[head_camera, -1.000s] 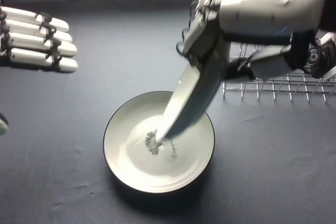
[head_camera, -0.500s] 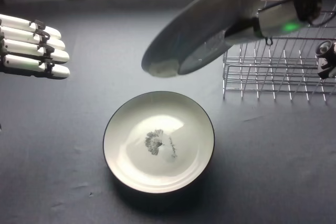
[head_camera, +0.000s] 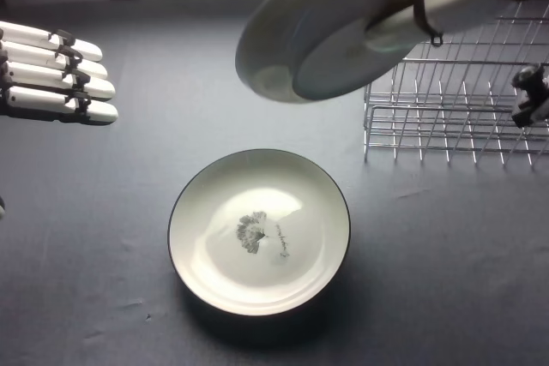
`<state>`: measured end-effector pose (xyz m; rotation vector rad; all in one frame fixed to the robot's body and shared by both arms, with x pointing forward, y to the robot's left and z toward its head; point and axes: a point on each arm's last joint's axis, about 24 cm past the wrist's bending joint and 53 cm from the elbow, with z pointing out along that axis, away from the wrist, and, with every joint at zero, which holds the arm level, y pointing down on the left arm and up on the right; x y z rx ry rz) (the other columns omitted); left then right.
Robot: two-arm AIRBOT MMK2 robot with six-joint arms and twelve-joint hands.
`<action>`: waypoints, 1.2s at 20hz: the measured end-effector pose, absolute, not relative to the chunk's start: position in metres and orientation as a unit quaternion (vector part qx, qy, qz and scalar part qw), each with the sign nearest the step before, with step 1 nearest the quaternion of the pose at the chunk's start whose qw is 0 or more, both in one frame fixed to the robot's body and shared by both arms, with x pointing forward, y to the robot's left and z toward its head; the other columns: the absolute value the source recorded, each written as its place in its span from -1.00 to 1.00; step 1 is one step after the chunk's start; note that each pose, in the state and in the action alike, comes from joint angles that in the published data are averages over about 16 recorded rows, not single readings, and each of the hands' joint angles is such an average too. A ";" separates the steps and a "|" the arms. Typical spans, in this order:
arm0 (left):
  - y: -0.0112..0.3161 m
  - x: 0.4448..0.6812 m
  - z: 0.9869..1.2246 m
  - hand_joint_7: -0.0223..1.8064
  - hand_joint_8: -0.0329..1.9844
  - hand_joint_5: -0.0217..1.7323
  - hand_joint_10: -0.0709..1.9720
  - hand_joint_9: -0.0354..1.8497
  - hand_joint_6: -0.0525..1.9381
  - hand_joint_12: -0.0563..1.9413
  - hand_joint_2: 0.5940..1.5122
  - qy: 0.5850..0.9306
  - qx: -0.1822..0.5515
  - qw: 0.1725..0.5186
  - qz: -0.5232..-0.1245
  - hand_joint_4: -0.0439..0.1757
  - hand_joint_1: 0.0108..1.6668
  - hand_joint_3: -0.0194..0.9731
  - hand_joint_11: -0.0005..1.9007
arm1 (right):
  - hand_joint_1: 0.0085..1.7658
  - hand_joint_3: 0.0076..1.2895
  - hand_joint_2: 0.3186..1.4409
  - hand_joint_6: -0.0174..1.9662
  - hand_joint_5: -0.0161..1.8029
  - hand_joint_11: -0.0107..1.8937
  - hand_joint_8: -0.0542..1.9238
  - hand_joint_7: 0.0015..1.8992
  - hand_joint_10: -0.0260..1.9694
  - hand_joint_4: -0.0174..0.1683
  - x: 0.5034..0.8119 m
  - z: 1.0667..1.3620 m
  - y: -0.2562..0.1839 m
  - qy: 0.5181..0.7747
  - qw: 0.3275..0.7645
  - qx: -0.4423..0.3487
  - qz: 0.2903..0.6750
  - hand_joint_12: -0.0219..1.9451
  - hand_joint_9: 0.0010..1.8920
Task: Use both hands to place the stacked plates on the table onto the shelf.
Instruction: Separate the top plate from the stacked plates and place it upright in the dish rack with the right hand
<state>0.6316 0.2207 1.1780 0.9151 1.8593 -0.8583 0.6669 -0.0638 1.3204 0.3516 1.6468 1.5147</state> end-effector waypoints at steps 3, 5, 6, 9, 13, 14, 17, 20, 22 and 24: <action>0.220 0.632 1.178 -0.95 -0.97 -0.93 -0.92 -0.94 -0.93 -0.95 0.11 0.746 0.368 0.434 -0.346 -0.59 -1.00 -0.95 -0.98 | 0.55 -0.99 0.23 0.00 0.07 -0.11 -0.20 0.11 0.03 -0.85 0.674 1.321 -0.071 0.656 0.413 0.167 0.609 -0.04 0.04; 0.219 0.632 1.178 -0.95 -0.97 -0.92 -0.92 -0.94 -0.93 -0.95 0.11 0.745 0.368 0.435 -0.347 -0.59 -1.00 -0.95 -0.98 | 0.54 -0.99 0.23 -0.01 0.07 -0.11 -0.21 0.11 0.05 -0.84 0.678 1.321 -0.076 0.655 0.407 0.183 0.610 -0.03 0.04; 0.218 0.632 1.178 -0.94 -0.97 -0.92 -0.92 -0.94 -0.93 -0.95 0.11 0.745 0.368 0.435 -0.347 -0.59 -1.00 -0.95 -0.98 | 0.54 -0.99 0.23 -0.01 0.07 -0.10 -0.21 0.11 0.05 -0.84 0.681 1.321 -0.079 0.654 0.405 0.191 0.610 -0.03 0.04; 0.216 0.632 1.178 -0.94 -0.97 -0.91 -0.92 -0.94 -0.93 -0.95 0.11 0.744 0.370 0.435 -0.348 -0.59 -1.00 -0.95 -0.98 | 0.54 -0.99 0.23 -0.01 0.07 -0.10 -0.19 0.10 0.06 -0.84 0.688 1.322 -0.088 0.651 0.403 0.207 0.609 -0.02 0.04; 0.214 0.631 1.179 -0.94 -0.97 -0.90 -0.92 -0.94 -0.93 -0.95 0.11 0.742 0.372 0.435 -0.350 -0.59 -1.00 -0.95 -0.98 | 0.55 -0.99 0.23 -0.01 0.07 -0.10 -0.18 0.10 0.06 -0.83 0.695 1.324 -0.100 0.648 0.405 0.223 0.605 0.00 0.04; 0.213 0.631 1.179 -0.94 -0.97 -0.90 -0.92 -0.94 -0.93 -0.95 0.11 0.741 0.373 0.435 -0.351 -0.59 -1.00 -0.95 -0.98 | 0.55 -0.99 0.23 -0.01 0.07 -0.10 -0.19 0.10 0.06 -0.83 0.697 1.324 -0.103 0.647 0.407 0.226 0.604 0.00 0.04; 0.210 0.631 1.178 -0.94 -0.97 -0.90 -0.92 -0.94 -0.93 -0.95 0.12 0.740 0.375 0.434 -0.352 -0.59 -1.00 -0.95 -0.98 | 0.55 -0.99 0.23 -0.01 0.06 -0.10 -0.19 0.10 0.14 -0.83 0.700 1.323 -0.114 0.647 0.413 0.233 0.598 0.02 0.03; 0.205 0.630 1.178 -0.94 -0.97 -0.90 -0.92 -0.94 -0.93 -0.95 0.12 0.738 0.377 0.433 -0.355 -0.59 -1.00 -0.95 -0.98 | 0.55 -0.99 0.23 0.01 0.06 -0.12 -0.15 0.08 0.16 -0.83 0.703 1.322 -0.127 0.647 0.421 0.239 0.589 0.04 0.02; 0.201 0.629 1.177 -0.94 -0.97 -0.90 -0.92 -0.94 -0.93 -0.95 0.12 0.737 0.378 0.432 -0.357 -0.59 -1.00 -0.95 -0.98 | 0.56 -0.99 0.23 0.03 0.05 -0.12 -0.14 0.07 0.16 -0.83 0.705 1.321 -0.137 0.648 0.428 0.242 0.582 0.05 0.02; 0.196 0.627 1.177 -0.95 -0.97 -0.90 -0.92 -0.94 -0.93 -0.95 0.12 0.736 0.378 0.431 -0.361 -0.59 -1.00 -0.95 -0.98 | 0.56 -0.99 0.23 0.04 0.05 -0.13 -0.13 0.07 0.16 -0.83 0.705 1.319 -0.147 0.649 0.434 0.246 0.575 0.06 0.02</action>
